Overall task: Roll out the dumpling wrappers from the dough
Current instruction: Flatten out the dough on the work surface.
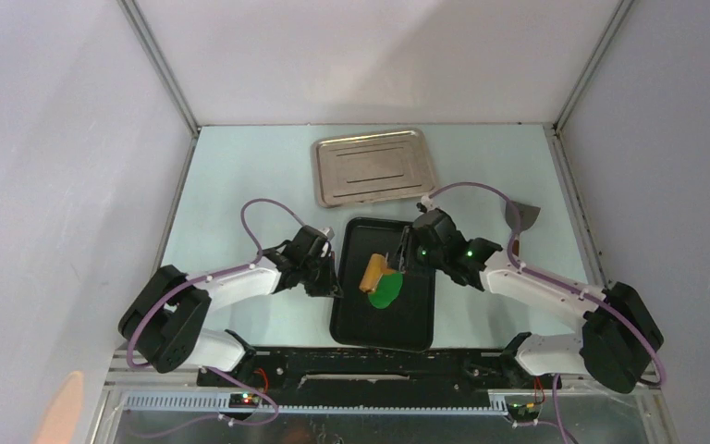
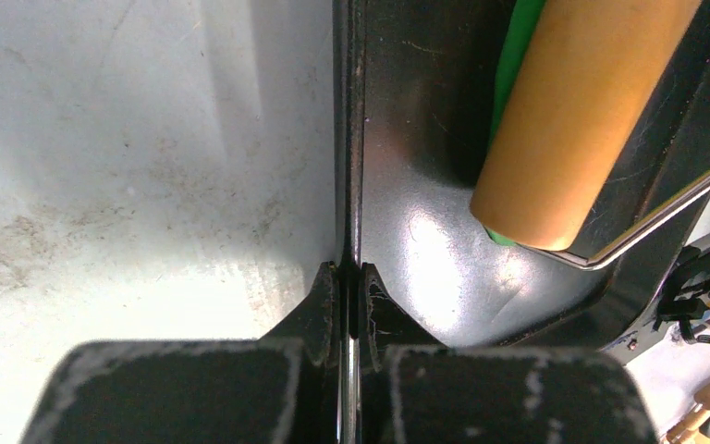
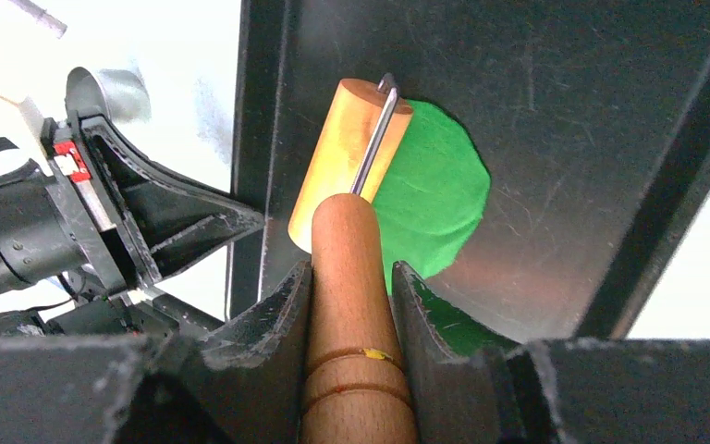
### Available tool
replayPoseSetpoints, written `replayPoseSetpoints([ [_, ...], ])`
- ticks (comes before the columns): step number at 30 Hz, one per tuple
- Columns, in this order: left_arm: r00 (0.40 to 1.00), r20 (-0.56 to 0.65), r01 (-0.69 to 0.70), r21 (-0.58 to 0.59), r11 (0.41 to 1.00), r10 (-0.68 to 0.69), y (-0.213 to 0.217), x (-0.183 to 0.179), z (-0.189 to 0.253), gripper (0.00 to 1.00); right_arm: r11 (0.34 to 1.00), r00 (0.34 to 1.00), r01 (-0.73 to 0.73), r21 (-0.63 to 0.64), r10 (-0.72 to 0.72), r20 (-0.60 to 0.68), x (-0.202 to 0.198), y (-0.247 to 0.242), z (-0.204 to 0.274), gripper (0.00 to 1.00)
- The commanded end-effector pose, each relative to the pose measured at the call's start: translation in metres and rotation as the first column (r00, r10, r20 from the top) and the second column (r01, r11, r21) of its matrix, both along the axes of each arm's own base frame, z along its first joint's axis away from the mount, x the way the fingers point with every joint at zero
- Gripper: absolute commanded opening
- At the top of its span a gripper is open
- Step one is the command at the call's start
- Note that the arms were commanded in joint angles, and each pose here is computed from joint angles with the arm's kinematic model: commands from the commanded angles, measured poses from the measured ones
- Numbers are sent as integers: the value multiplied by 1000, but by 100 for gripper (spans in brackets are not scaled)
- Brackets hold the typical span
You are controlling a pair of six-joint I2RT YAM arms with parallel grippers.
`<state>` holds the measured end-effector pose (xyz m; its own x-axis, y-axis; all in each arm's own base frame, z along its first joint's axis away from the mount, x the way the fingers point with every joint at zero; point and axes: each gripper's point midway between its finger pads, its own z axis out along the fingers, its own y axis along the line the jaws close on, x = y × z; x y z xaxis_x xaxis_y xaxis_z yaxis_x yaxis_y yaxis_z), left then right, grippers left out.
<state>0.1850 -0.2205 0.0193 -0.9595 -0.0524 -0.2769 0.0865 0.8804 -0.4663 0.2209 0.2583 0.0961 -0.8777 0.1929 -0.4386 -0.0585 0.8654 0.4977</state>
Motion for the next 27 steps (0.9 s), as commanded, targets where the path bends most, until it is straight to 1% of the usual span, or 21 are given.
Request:
replayPoseSetpoints([
  [1, 999, 45, 10, -86, 996, -6, -18, 13, 23, 0, 872, 986, -7, -489, -75, -148, -58, -123, -68, 0],
  [3, 999, 45, 10, -84, 996, -6, -18, 14, 23, 0, 864, 985, 24, -503, -107, -137, -64, -139, -63, 0],
  [5, 999, 48, 7, -85, 996, -3, -18, 15, 24, 0, 880, 983, 56, -472, -130, -126, -64, -141, -58, 0],
  [9, 998, 56, 3, -92, 996, 2, -18, 16, 27, 0, 905, 984, 94, -415, -148, -99, -54, -125, -50, 0],
  [12, 999, 55, 6, -91, 996, -1, -17, 15, 26, 0, 914, 987, 63, -402, -115, -108, -47, -100, -62, 0],
  [16, 998, 56, 4, -95, 995, 2, -16, 13, 28, 0, 901, 984, -4, -434, -75, -164, -47, -81, -87, 0],
  [18, 998, 61, 1, -96, 995, 5, -15, 13, 30, 0, 893, 982, -4, -450, -81, -170, -50, -86, -86, 0],
  [20, 997, 80, -7, -98, 995, 15, -14, 14, 32, 0, 886, 983, 10, -464, -93, -157, -53, -98, -77, 0],
  [23, 994, 109, -16, -116, 993, 29, -14, 17, 39, 0, 883, 979, 23, -470, -116, -169, -65, -119, -67, 0],
  [27, 994, 105, -22, -115, 993, 34, -13, 17, 39, 0, 876, 968, 53, -479, -163, -190, -80, -139, -58, 0],
])
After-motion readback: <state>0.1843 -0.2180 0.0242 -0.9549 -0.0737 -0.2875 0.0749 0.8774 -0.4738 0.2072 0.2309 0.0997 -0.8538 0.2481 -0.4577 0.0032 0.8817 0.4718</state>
